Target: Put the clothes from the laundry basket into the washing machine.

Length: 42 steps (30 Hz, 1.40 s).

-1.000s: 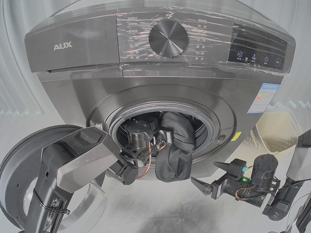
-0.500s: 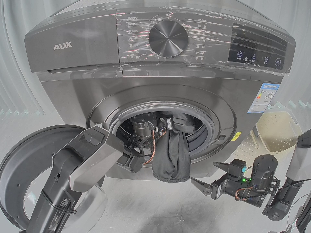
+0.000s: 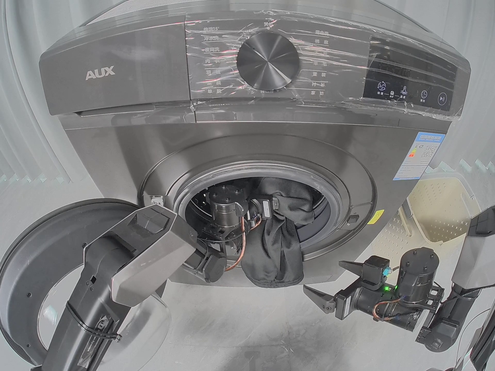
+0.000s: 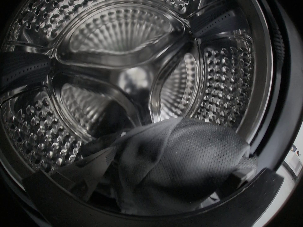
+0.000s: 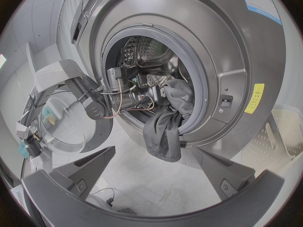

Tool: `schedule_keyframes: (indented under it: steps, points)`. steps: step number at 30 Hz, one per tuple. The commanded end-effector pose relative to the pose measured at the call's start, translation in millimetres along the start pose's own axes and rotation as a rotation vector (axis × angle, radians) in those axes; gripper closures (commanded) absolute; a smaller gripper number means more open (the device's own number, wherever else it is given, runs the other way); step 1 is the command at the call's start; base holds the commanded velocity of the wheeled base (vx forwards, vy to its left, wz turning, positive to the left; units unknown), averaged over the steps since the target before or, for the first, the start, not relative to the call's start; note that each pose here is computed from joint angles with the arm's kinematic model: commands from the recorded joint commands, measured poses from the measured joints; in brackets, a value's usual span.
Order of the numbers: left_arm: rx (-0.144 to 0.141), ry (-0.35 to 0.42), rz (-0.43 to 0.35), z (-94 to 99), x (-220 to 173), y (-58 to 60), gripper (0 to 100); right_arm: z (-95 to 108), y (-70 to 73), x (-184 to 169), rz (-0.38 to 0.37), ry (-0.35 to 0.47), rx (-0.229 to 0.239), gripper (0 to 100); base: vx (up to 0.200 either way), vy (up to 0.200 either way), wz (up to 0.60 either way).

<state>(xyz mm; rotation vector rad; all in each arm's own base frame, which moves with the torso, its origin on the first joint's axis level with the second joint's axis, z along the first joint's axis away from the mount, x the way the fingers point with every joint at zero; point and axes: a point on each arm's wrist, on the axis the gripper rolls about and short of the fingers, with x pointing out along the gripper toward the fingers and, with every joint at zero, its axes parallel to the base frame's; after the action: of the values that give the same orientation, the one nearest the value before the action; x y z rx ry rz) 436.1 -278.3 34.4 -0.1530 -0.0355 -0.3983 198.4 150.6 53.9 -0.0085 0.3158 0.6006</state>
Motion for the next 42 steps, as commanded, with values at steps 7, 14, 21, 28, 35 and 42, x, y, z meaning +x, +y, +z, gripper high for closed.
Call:
schedule_keyframes:
  steps: [7,14,21,28,35,42]
  points:
    - [0.027,0.182,-0.085,8.7,-41,-6.6,0,0,-0.1,-1,0.001,0.002,0.001,0,0.000,0.000,0.00]
    - [0.034,0.279,-0.153,-12.8,-55,-13.1,0,-1,0.3,-1,0.002,0.005,0.000,0,0.000,0.000,0.00]
    - [0.088,0.339,-0.152,-47.0,-56,-10.9,0,1,2.8,-1,0.013,-0.005,-0.003,0,0.000,0.000,0.00]
    - [0.095,0.318,-0.132,-51.9,-47,-8.2,100,4,8.0,-3,0.034,-0.022,-0.007,0,0.000,0.000,0.00]
    - [0.065,0.154,-0.072,-16.0,-19,-7.4,100,6,8.1,-3,0.035,-0.028,-0.008,0,0.000,0.000,0.00]
    - [0.041,-0.006,0.012,15.0,7,2.0,100,6,8.2,-3,0.035,-0.031,-0.008,0,0.000,0.000,0.00]
